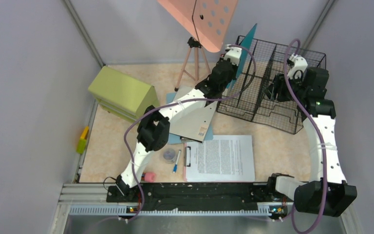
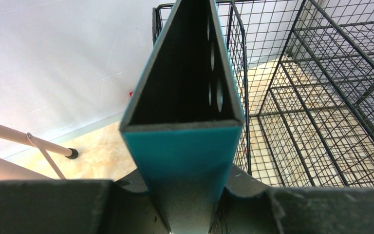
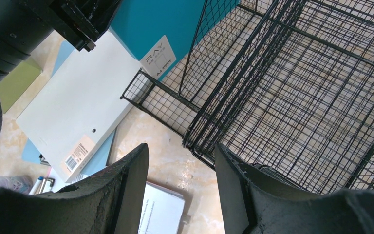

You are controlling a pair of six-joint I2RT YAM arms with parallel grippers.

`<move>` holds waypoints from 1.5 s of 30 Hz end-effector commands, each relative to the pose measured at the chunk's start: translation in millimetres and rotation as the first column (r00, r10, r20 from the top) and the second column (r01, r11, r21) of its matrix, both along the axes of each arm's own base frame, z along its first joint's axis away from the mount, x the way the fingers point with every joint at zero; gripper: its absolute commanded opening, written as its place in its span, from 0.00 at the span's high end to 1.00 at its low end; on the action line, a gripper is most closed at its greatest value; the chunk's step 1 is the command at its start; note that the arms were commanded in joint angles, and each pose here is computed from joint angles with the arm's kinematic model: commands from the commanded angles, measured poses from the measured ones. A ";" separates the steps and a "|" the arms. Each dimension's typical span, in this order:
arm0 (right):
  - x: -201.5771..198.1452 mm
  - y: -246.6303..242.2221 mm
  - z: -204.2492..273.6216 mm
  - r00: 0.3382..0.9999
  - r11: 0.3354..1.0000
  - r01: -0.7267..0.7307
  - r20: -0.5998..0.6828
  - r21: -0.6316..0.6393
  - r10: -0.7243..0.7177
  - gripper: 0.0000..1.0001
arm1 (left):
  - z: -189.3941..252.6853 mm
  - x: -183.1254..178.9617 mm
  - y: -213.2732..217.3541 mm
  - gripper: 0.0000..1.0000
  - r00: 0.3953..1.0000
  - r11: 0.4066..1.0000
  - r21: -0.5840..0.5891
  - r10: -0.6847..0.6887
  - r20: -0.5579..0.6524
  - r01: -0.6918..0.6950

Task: Organize the desk
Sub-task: Place the folder in the storage box.

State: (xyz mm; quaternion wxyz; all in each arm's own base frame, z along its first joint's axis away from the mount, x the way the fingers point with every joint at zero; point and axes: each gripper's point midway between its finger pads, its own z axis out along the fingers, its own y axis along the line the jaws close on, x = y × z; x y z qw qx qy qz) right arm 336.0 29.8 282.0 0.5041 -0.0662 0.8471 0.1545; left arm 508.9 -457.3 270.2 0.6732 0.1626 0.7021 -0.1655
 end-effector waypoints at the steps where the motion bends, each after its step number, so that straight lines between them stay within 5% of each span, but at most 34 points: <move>1: 1.3 -2.5 4.1 1.000 1.000 -0.007 0.019 -0.009 0.007 0.48 | -14.5 3.4 7.4 1.00 0.997 0.997 0.023 0.073 -0.030 -0.072; 9: 0.7 -3.5 1.4 1.000 1.000 -0.009 0.012 -0.020 0.009 0.48 | -29.5 5.5 1.0 0.99 0.997 0.997 0.047 0.059 -0.044 -0.057; 17: 1.0 -2.7 -1.8 1.000 1.000 -0.014 0.005 -0.017 0.014 0.48 | -34.4 10.6 -8.0 0.69 0.999 0.997 0.066 0.036 -0.031 -0.034; 36: 2.2 -0.8 -4.3 1.000 1.000 -0.024 0.001 -0.007 0.024 0.48 | 6.0 20.0 23.4 0.46 0.989 0.986 0.075 0.143 0.046 -0.146; 45: 0.9 -1.1 6.0 1.000 1.000 -0.025 0.016 -0.016 0.026 0.47 | 29.2 12.0 34.3 0.25 0.986 0.985 0.053 0.161 0.048 -0.163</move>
